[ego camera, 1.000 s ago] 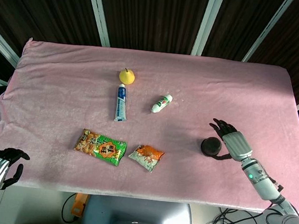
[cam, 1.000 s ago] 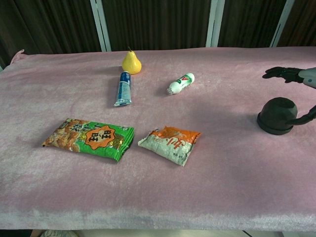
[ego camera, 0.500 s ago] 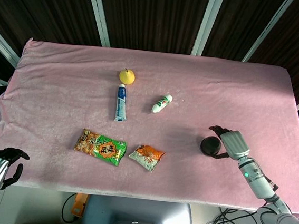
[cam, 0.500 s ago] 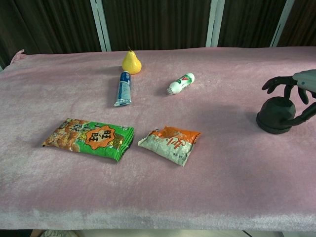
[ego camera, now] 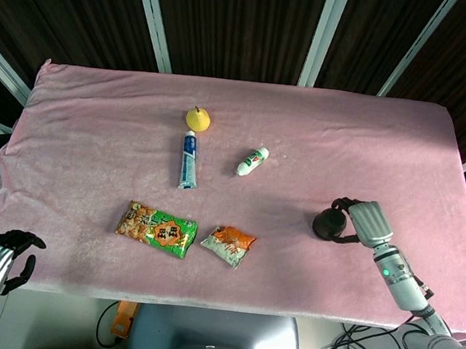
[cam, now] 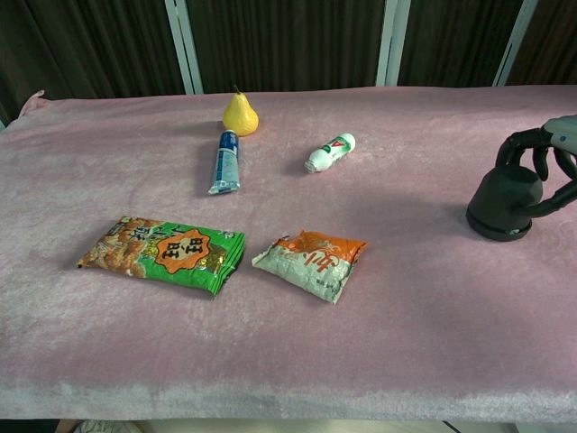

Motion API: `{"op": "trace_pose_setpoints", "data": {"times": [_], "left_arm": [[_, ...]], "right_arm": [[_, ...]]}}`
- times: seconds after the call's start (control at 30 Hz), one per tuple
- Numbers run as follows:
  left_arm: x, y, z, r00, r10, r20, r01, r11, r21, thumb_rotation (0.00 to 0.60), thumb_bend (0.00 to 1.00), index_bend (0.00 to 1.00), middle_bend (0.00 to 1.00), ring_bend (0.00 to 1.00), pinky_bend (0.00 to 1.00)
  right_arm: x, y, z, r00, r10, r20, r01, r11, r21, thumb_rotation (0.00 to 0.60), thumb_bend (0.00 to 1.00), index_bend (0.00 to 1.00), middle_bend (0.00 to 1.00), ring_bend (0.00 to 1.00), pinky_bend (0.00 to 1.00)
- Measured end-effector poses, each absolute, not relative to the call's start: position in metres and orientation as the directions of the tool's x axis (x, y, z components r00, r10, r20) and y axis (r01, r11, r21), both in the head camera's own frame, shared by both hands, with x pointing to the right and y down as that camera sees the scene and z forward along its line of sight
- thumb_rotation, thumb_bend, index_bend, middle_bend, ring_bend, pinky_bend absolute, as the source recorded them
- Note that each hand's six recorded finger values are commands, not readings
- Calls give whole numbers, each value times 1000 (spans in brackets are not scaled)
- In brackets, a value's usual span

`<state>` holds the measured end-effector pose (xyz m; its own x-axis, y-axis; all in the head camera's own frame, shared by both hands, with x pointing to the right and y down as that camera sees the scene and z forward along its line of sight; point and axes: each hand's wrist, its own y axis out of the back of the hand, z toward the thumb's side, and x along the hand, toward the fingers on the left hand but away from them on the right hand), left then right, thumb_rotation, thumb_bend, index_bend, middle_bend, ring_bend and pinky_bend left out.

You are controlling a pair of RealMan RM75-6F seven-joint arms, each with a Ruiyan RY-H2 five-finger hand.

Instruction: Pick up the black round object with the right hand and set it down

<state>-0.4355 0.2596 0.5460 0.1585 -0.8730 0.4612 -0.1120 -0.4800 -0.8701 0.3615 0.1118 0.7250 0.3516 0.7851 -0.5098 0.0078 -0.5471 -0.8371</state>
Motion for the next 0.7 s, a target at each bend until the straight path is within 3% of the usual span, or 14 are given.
{"op": "trace_pose_setpoints", "data": {"times": [0.33,0.7], "left_arm": [[-436,260,545,156,-874,460,-115,-479,-870,600,572,455,440,353,489],[-435,260,546,158,-873,462,-113,-481,-870,600,572,454,440,352,488]], "right_arm": [[369,109,708,346,806,-480,128,-548,-827,600,215,761,569,606,798],[416,124,692,207,857,-472,11,-484,-875,600,215,699,568,555,746]]}}
